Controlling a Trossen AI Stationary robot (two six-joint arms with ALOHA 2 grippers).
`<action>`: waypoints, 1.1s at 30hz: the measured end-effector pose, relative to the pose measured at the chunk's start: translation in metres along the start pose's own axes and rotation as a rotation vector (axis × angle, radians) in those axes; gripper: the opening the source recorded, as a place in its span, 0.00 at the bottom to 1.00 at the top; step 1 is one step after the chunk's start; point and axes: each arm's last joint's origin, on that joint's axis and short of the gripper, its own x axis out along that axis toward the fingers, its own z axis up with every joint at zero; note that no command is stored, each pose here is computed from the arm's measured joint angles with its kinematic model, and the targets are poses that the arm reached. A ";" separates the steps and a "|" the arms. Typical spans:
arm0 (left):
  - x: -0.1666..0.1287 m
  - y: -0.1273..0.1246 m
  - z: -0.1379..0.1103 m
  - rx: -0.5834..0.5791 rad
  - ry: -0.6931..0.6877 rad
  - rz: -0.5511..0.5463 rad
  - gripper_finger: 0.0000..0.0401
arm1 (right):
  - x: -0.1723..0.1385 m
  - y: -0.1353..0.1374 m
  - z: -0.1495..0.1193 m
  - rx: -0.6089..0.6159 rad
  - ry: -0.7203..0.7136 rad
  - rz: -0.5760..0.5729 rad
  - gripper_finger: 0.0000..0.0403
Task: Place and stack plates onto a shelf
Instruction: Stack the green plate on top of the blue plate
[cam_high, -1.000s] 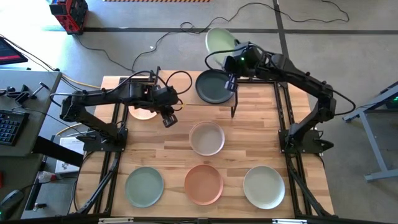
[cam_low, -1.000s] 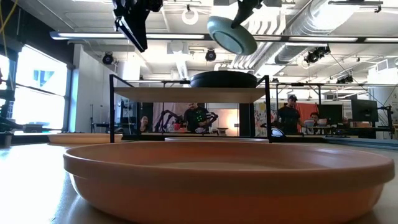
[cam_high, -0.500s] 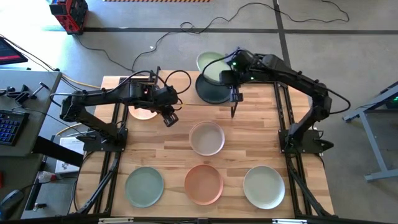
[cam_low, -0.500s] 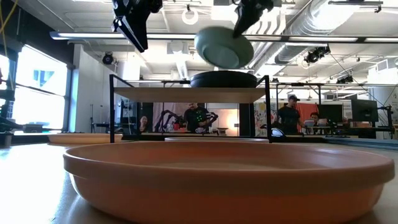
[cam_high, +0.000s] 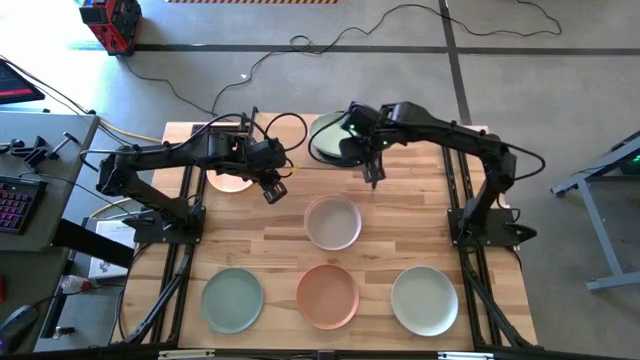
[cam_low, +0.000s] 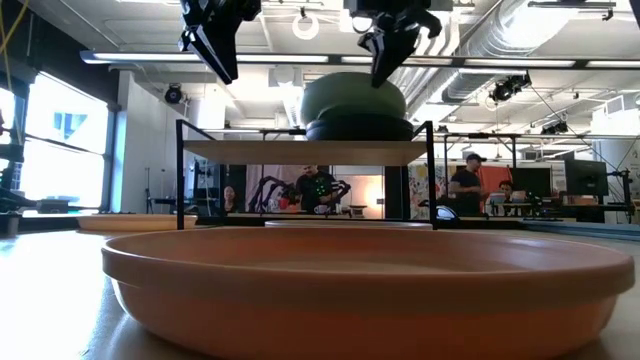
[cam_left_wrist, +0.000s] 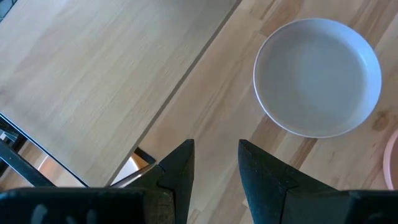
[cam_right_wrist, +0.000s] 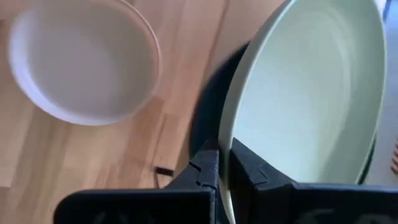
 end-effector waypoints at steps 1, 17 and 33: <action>0.000 0.000 0.000 0.000 0.000 0.000 0.28 | 0.002 0.000 0.000 0.007 0.017 -0.012 0.00; 0.000 0.000 0.000 0.000 0.000 0.000 0.28 | 0.013 0.000 0.001 0.010 0.072 -0.004 0.00; 0.000 0.000 0.000 0.001 -0.001 0.000 0.28 | 0.013 -0.001 -0.001 0.007 0.107 -0.032 0.00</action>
